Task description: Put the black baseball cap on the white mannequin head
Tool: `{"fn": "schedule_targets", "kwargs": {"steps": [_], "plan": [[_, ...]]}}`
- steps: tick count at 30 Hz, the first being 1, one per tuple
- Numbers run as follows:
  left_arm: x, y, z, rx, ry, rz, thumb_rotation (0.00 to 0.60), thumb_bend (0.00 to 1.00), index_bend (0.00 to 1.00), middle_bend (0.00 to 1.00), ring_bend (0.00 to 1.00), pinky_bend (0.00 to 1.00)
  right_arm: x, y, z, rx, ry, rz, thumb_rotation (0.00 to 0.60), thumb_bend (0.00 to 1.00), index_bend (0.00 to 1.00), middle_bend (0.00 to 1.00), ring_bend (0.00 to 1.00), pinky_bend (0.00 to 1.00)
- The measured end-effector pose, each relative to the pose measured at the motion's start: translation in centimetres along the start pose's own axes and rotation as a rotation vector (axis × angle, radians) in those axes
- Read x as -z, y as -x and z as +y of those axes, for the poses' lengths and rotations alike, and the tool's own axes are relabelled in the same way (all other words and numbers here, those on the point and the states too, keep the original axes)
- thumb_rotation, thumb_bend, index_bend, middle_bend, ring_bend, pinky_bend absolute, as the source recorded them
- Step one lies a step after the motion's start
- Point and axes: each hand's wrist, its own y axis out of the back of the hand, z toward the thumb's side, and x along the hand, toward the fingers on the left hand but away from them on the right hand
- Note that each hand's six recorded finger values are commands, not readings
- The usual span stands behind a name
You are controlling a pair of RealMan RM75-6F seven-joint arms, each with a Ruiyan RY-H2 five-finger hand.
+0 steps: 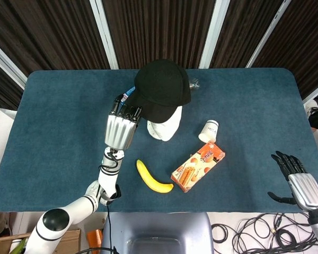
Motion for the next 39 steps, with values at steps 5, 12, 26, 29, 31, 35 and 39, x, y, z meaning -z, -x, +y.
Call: {"fn": "schedule_targets", "kwargs": {"steps": [5,12,26,29,31,35,39], "plan": [[-0.3,1.6,0.1,0.012,-0.009,-0.032,0.6,0.86,0.71,0.85,0.68,0.36,0.1,0.1,0.0,0.002,-0.001,-0.006,0.6,0.09,0.0,0.0,0.0,0.0],[-1.4,3.2,-0.3,0.034,-0.021,-0.071,0.6,0.85,0.71,0.85,0.68,0.36,0.1,0.2,-0.1,-0.003,-0.004,-0.008,0.6,0.09,0.0,0.0,0.0,0.0],[-1.8,5.3,-1.7,0.108,-0.028,-0.099,0.6,0.66,0.62,0.8,0.66,0.32,0.1,0.1,0.0,-0.002,-0.003,-0.006,0.6,0.09,0.0,0.0,0.0,0.0],[-2.0,5.7,-1.7,0.106,-0.032,-0.118,0.6,0.6,0.6,0.76,0.65,0.31,0.1,0.2,-0.1,-0.002,-0.005,-0.007,0.6,0.09,0.0,0.0,0.0,0.0],[-2.1,6.0,-1.8,0.112,-0.031,-0.122,0.6,0.55,0.58,0.74,0.64,0.31,0.1,0.2,-0.1,-0.001,-0.006,-0.009,0.6,0.09,0.0,0.0,0.0,0.0],[-2.1,6.2,-2.0,0.125,-0.035,-0.124,0.6,0.45,0.5,0.66,0.61,0.3,0.0,0.2,-0.2,-0.005,-0.009,-0.008,0.6,0.09,0.0,0.0,0.0,0.0],[-1.9,6.2,-2.2,0.139,-0.024,-0.112,0.6,0.41,0.39,0.55,0.53,0.29,0.0,0.2,-0.2,-0.007,-0.01,-0.006,0.6,0.09,0.0,0.0,0.0,0.0]]}}
